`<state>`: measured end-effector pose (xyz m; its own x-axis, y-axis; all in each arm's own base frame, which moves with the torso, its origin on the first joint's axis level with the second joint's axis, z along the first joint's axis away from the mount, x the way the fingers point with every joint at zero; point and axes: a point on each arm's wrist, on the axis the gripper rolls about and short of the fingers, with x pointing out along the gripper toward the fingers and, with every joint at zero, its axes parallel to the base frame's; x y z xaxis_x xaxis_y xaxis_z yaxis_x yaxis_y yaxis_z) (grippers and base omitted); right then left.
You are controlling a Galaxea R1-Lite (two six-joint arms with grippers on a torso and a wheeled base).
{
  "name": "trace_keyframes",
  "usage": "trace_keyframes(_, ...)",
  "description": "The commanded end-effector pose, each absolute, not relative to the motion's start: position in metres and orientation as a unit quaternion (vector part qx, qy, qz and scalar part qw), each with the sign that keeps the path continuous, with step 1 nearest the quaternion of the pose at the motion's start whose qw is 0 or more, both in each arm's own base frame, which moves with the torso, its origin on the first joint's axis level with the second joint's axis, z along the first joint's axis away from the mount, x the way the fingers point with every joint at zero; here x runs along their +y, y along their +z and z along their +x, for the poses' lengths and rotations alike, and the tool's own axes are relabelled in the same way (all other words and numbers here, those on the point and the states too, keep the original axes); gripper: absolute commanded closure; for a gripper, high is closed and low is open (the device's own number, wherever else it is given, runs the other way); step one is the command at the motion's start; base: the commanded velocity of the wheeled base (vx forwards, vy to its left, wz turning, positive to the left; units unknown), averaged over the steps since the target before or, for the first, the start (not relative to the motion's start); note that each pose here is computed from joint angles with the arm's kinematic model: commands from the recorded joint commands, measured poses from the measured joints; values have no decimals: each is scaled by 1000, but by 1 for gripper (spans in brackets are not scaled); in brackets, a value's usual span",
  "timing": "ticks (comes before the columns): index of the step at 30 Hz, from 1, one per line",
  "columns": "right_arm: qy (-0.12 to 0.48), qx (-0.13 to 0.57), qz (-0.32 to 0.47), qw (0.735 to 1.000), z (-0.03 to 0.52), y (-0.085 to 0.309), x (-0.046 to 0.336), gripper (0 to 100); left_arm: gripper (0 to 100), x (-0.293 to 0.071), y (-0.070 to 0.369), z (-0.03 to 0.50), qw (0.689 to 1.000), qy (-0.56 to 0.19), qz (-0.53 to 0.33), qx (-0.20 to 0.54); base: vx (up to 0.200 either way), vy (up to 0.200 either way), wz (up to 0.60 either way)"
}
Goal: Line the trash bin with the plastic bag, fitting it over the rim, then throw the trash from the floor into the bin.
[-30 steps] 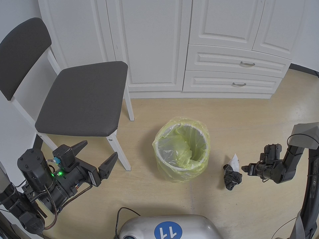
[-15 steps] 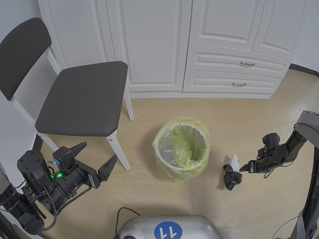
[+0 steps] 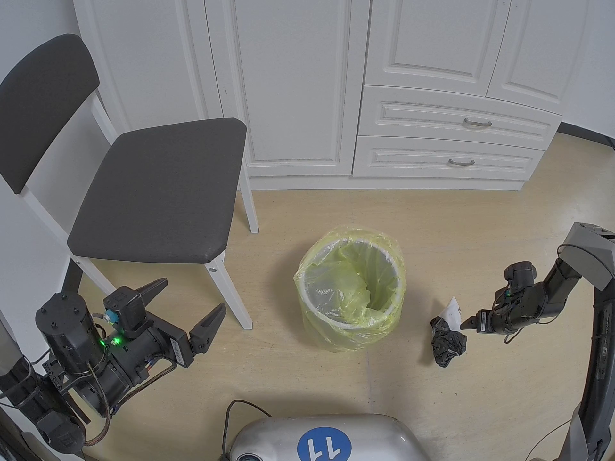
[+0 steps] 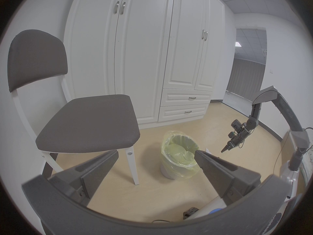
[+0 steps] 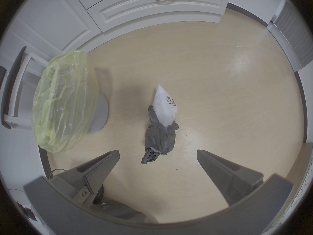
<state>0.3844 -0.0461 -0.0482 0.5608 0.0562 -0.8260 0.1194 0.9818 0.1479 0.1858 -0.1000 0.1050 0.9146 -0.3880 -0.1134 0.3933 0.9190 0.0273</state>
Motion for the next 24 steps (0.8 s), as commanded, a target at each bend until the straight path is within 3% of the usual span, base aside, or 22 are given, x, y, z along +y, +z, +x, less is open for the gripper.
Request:
trace_keyframes(1,-19,475,95,875,386,-57,-47,0,0,-100,104,186,978,-199,25,56,0,0,0)
trace_keyframes(10,-26,463,88,882,413,-63,-45,0,0,-100,106,189,978,-199,23,51,0,0,0)
trace_keyframes(15,-31,511,99,854,435,-59,-42,0,0,-100,105,188,978,-199,23,53,0,0,0)
trace_keyframes(24,-56,473,152,866,484,-57,-27,0,0,-102,101,192,978,-198,25,61,0,0,0)
